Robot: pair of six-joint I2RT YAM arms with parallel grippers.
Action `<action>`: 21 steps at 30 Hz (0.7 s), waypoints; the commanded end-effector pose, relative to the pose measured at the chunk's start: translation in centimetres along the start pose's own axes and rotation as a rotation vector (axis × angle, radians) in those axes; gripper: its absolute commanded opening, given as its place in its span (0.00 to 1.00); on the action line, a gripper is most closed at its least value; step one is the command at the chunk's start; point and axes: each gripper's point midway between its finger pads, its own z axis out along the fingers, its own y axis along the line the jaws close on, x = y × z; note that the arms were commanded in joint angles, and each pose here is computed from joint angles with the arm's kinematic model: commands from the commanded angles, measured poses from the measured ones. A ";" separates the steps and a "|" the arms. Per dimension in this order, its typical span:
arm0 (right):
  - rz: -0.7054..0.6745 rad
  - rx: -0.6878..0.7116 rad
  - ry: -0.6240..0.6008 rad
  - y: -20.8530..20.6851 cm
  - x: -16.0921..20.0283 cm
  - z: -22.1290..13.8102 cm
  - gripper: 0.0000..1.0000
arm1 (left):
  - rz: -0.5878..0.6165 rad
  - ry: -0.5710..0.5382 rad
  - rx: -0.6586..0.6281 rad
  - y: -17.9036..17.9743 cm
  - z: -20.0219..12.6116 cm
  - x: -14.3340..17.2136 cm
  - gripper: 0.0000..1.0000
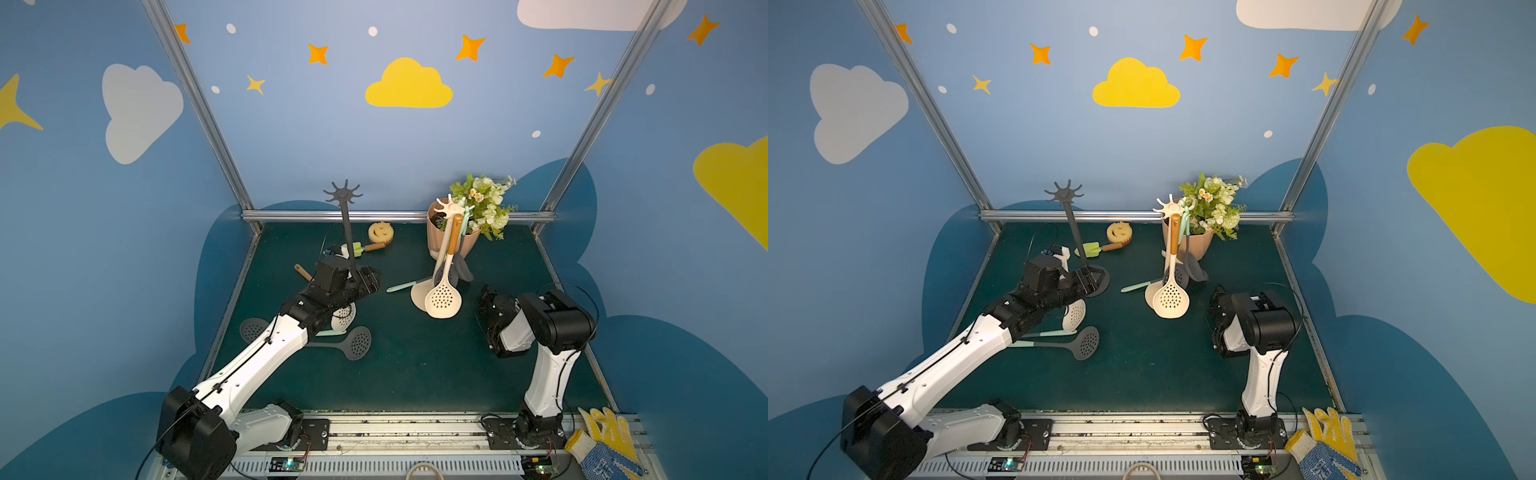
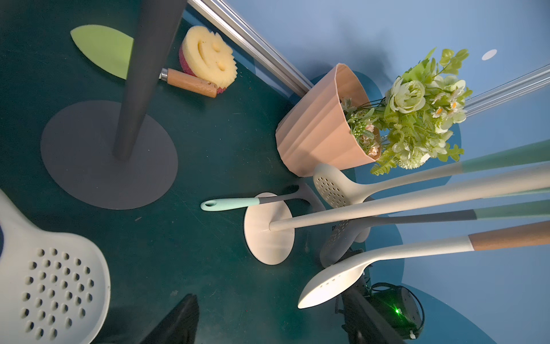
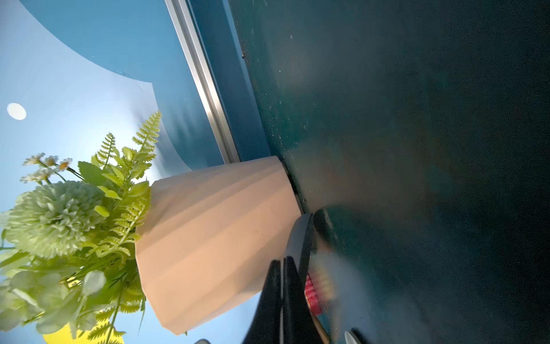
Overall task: Hang the skimmer on the kitchen utensil rack
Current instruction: Pick up the skimmer from the center of the board.
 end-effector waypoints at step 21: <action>-0.106 0.180 0.292 -4.8 4.9 -2.4 0.65 | 0.016 0.008 0.034 -0.4 -0.2 0.1 0.78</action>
